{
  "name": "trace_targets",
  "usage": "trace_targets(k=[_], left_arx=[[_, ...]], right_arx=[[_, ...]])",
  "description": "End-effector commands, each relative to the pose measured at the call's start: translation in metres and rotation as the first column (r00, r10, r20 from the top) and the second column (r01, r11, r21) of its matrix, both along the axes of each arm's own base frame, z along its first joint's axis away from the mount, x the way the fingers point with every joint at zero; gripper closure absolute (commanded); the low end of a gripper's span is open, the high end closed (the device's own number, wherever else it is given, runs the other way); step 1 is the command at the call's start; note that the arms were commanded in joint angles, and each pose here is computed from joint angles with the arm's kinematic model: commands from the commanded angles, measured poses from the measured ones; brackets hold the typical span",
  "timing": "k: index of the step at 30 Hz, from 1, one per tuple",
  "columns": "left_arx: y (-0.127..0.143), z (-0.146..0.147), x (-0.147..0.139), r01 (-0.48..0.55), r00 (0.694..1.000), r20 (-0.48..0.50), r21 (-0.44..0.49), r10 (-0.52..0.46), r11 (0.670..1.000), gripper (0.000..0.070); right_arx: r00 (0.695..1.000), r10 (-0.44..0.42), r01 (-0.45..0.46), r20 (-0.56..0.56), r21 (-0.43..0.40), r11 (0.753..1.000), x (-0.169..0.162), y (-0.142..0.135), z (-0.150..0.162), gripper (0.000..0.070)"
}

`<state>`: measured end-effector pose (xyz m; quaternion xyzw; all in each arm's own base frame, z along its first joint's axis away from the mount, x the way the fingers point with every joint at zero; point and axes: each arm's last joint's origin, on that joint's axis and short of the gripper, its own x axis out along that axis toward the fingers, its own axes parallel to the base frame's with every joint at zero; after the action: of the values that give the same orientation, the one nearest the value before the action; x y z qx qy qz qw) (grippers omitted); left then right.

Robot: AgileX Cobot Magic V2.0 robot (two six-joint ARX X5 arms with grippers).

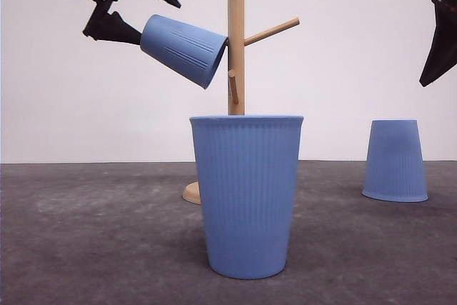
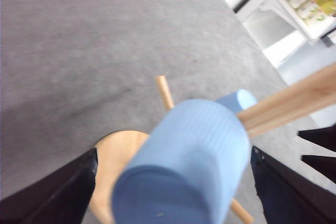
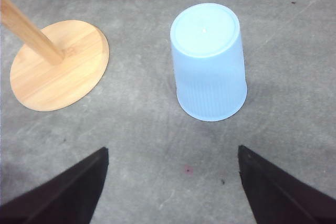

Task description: Place three cups

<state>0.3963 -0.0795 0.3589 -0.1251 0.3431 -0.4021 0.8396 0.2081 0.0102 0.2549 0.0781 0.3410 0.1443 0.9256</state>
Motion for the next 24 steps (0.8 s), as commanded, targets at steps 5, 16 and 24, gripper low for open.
trace_targets(k=[5, 16, 24], left_arx=[[0.016, 0.03, 0.001, -0.072, 0.995, 0.074, 0.072, 0.067, 0.995, 0.0138], [0.036, 0.089, -0.044, -0.268, 0.963, 0.13, 0.357, 0.236, 0.895, 0.0146], [0.031, 0.095, -0.083, -0.293, 0.948, 0.061, 0.548, 0.312, 0.783, 0.0146]], right_arx=[[1.0, 0.019, -0.019, 0.025, 0.005, 1.0, 0.003, 0.001, 0.006, 0.0179], [0.997, 0.02, -0.019, 0.072, -0.008, 1.0, 0.023, 0.001, -0.001, 0.0003], [0.992, 0.005, -0.003, 0.124, -0.018, 1.0, 0.054, 0.0, -0.018, 0.0]])
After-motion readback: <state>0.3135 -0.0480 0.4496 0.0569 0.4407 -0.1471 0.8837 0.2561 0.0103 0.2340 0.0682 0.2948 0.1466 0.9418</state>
